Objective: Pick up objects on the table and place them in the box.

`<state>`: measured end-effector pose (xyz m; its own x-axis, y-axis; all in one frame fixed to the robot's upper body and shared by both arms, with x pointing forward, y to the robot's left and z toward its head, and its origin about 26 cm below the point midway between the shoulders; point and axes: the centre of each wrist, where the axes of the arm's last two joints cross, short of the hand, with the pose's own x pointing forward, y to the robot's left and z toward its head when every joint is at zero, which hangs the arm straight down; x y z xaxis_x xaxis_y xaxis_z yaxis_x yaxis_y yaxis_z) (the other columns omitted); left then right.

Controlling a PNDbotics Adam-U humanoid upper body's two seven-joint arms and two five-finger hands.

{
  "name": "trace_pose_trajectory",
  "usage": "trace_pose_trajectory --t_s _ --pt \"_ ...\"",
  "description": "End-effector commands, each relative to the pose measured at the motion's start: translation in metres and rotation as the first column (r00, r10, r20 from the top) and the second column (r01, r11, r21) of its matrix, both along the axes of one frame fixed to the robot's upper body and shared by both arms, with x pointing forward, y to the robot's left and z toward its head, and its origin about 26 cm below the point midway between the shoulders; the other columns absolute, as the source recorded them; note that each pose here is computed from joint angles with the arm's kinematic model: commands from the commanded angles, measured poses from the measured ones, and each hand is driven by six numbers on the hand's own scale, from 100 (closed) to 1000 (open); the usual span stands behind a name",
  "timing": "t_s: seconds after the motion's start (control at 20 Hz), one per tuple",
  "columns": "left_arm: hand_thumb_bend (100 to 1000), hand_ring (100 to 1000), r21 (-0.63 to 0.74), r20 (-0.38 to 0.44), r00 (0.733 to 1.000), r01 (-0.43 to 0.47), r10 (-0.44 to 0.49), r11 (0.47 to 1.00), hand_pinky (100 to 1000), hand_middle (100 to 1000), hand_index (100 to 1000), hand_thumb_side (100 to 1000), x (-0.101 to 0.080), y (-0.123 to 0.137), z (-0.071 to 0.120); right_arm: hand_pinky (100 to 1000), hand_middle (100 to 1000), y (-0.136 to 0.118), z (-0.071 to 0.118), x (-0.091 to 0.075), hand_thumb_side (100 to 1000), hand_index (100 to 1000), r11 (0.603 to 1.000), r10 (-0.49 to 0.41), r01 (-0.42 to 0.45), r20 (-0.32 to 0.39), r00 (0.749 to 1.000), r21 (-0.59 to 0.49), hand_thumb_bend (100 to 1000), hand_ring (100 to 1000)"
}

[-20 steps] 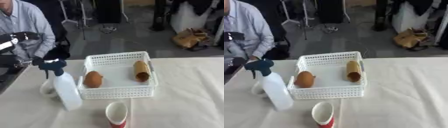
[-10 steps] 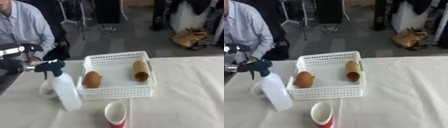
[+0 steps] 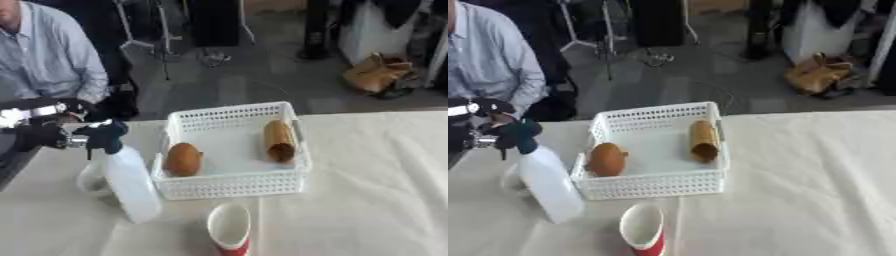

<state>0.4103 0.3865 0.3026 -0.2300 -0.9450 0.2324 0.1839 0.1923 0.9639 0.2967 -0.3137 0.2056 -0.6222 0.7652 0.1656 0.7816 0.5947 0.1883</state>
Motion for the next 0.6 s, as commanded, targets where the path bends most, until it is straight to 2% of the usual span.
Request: trace_pose_trajectory --t_s 0.05,0.25,0.6 --pt "763 1000 0.015 0.027 1.0 -0.012 0.012 1.0 1000 1000 1000 786 -0.001 0.003 0.012 701 663 0.0 0.008 -0.003 1000 738 1.0 0.015 -0.014 0.054 0.998 -0.011 100 826" --pt "813 1000 0.009 -0.013 1.0 0.01 -0.01 1.0 1000 1000 1000 753 0.003 0.001 0.008 701 662 0.0 0.008 -0.003 1000 735 1.0 0.013 -0.012 0.055 0.998 -0.006 100 826" --pt "766 1000 0.048 -0.029 1.0 0.014 -0.013 0.999 1000 1000 1000 786 0.01 -0.001 0.004 701 659 0.001 0.008 -0.003 1000 733 1.0 0.016 -0.015 0.053 0.998 -0.004 100 826"
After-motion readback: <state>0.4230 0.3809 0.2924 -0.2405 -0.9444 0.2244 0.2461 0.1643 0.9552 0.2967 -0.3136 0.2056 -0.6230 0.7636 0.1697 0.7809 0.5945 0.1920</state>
